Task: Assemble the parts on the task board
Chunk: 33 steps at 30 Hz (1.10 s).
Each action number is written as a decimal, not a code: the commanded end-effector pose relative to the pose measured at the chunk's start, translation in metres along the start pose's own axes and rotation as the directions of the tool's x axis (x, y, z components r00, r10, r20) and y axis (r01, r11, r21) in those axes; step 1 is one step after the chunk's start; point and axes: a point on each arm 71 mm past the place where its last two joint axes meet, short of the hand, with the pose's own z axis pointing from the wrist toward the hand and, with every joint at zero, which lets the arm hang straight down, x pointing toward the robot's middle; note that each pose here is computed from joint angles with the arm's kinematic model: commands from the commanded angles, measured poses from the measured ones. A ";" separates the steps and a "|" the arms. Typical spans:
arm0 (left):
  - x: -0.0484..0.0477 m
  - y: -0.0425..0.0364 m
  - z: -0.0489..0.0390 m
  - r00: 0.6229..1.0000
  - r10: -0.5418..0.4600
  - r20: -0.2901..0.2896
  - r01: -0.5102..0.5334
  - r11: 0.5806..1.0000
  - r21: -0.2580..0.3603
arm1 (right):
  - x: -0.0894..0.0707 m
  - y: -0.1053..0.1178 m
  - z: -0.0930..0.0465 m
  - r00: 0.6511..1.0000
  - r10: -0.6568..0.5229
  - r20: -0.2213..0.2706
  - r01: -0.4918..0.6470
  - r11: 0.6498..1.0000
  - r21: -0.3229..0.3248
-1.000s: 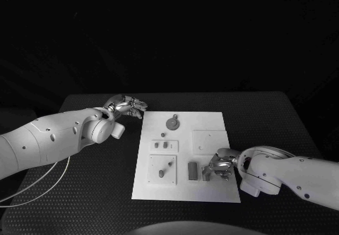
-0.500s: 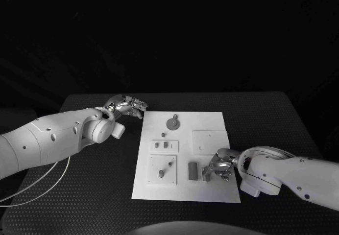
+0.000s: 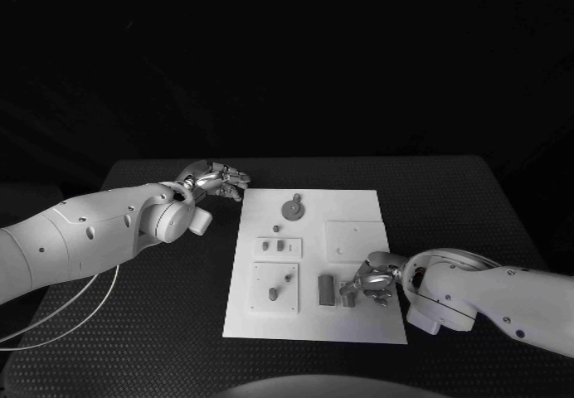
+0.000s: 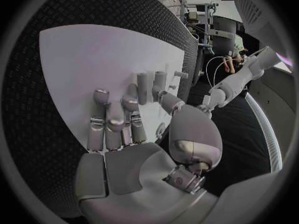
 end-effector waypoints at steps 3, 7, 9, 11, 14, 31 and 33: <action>0.0018 -0.0016 0.0004 1.000 -0.007 -0.009 0.007 1.000 0.008 | 0.004 0.008 0.000 1.000 0.001 -0.014 -0.001 0.999 -0.055; 0.0017 -0.0014 0.0004 1.000 -0.007 -0.010 0.007 1.000 0.006 | 0.004 0.008 0.000 1.000 0.000 -0.016 -0.001 0.998 -0.057; 0.0017 -0.0014 0.0003 1.000 -0.007 -0.010 0.007 1.000 0.006 | 0.004 0.008 -0.001 1.000 0.001 -0.015 -0.001 0.998 -0.059; 0.0017 -0.0014 0.0003 1.000 -0.007 -0.010 0.007 1.000 0.006 | 0.004 0.008 -0.001 1.000 0.001 -0.015 -0.002 0.998 -0.060; 0.0015 -0.0014 0.0002 1.000 -0.007 -0.009 0.007 1.000 0.006 | 0.004 0.007 -0.001 1.000 0.002 -0.014 -0.003 0.998 -0.061; 0.0010 -0.0011 0.0000 1.000 -0.006 -0.008 0.006 1.000 0.005 | 0.003 0.003 -0.002 1.000 -0.003 -0.017 0.002 0.998 -0.058; 0.0008 -0.0011 0.0000 1.000 -0.006 -0.008 0.006 1.000 0.004 | 0.003 0.004 -0.003 0.999 -0.029 -0.022 0.027 0.997 -0.070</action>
